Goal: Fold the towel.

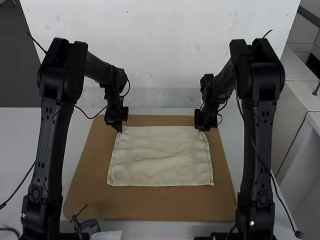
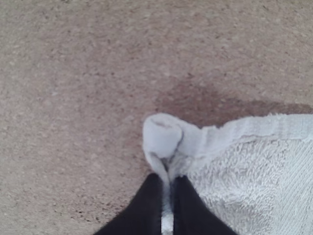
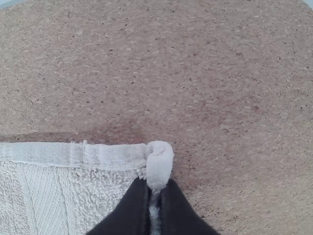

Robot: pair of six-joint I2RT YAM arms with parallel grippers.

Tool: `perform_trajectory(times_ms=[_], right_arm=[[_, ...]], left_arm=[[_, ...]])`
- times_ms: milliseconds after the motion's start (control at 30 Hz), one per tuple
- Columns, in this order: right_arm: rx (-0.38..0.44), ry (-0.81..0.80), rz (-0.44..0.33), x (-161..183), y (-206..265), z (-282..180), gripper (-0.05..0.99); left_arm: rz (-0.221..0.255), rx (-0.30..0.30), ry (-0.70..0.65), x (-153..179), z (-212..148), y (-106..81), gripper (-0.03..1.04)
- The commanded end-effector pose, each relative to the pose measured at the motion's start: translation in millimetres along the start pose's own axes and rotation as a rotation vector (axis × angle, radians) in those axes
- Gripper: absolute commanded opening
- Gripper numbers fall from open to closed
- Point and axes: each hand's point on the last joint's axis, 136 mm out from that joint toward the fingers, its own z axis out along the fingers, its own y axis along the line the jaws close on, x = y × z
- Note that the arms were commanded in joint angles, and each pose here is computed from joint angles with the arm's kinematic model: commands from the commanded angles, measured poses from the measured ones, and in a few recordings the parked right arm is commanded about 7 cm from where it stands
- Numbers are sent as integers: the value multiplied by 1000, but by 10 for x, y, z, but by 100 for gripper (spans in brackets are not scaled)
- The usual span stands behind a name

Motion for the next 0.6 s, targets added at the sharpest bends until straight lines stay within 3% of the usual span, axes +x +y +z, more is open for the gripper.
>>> perform_trajectory(times_ms=[0, 200, 467, 567], right_arm=[[71, 59, 7, 238, -223, 54, 1], [81, -51, 38, -183, -259, -139, 1], [54, -213, 68, -710, -174, -627, 1], [44, -255, 92, -797, -156, -789, 1]], left_arm=[[-2, -22, 31, 81, 77, -19, 2], [-26, -25, -62, -80, -315, -3, 2], [-138, -48, -182, -273, -778, 181, 2], [-200, -41, -217, -298, -927, 246, 2]])
